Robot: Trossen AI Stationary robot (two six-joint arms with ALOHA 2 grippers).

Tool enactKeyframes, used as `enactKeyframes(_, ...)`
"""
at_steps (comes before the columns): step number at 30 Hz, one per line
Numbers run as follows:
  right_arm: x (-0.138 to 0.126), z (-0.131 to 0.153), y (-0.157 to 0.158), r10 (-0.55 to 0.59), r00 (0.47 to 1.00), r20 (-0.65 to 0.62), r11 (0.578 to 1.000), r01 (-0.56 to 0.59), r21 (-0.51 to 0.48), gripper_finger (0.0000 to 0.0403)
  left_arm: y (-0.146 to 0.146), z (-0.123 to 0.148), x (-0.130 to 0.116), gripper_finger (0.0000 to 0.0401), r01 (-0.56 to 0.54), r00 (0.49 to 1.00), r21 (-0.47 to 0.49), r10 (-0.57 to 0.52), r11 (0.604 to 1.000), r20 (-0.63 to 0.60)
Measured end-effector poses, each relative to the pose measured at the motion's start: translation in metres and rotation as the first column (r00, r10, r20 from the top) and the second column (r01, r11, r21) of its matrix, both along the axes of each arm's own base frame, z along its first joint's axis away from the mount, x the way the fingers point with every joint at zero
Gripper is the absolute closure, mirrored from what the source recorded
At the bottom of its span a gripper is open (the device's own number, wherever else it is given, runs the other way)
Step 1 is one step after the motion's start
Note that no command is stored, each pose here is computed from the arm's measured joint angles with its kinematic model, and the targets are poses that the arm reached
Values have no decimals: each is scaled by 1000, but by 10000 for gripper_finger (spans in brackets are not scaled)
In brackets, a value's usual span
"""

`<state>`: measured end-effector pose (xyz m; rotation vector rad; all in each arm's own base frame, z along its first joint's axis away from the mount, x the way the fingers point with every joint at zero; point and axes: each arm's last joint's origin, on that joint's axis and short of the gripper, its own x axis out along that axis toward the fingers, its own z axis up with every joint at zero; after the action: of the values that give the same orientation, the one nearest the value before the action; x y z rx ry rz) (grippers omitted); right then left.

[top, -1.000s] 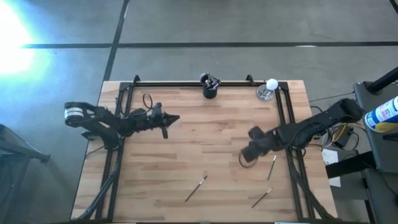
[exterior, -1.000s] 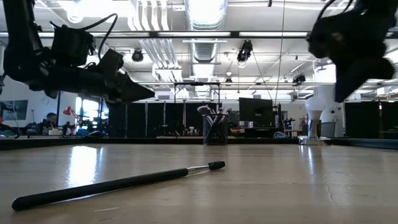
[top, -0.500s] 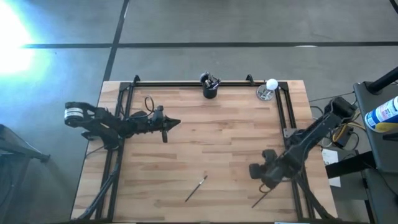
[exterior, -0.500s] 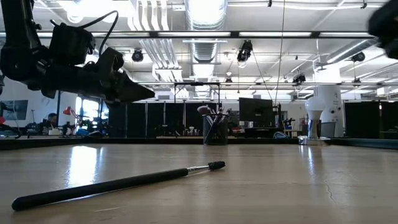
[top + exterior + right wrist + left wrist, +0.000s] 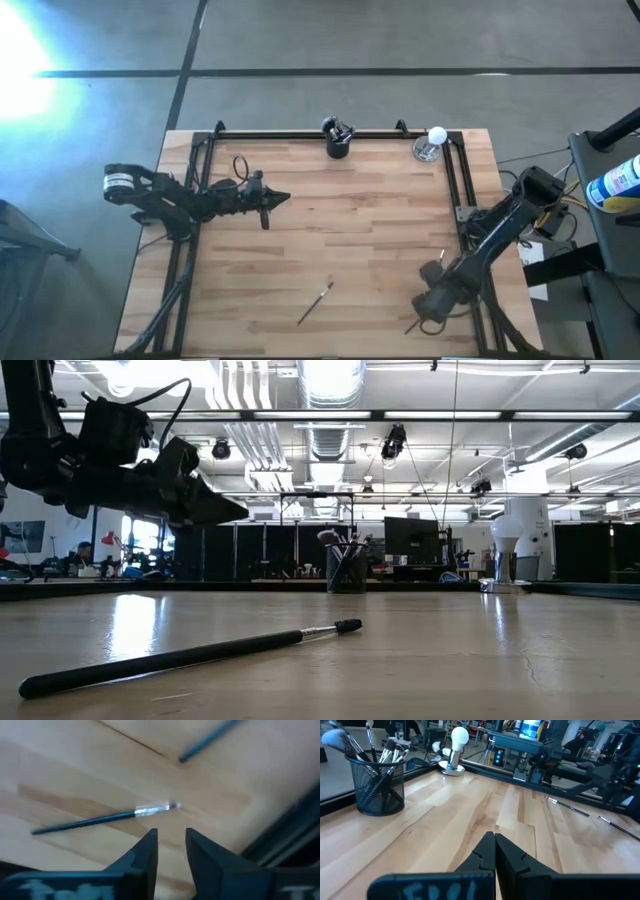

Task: Put items in baskets/containers
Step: Put the black eyeshadow brush into the black pen holder

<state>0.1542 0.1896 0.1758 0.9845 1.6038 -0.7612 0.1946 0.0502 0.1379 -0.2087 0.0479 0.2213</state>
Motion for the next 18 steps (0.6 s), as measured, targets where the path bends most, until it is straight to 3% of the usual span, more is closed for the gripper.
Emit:
enactKeyframes(3, -1, -3, -1, 234, 971, 54, 972, -234, 3, 284, -1, 0, 0, 401, 7, 1000, 0, -7, 1000, -1)
enactKeyframes(7, 2, -5, -1, 507, 852, 126, 859, -512, 8, 269, -3, 0, 1, 401, 14, 1000, 2, -14, 1000, -2)
enactKeyframes(14, 4, -13, 1, 709, 686, 161, 696, -718, -6, 272, -3, 0, 1, 401, 13, 1000, 12, -13, 1000, -4)
enactKeyframes(18, 7, -24, 5, 810, 562, 165, 572, -820, -15, 280, -3, 0, 1, 401, 9, 1000, 13, -9, 1000, -4)
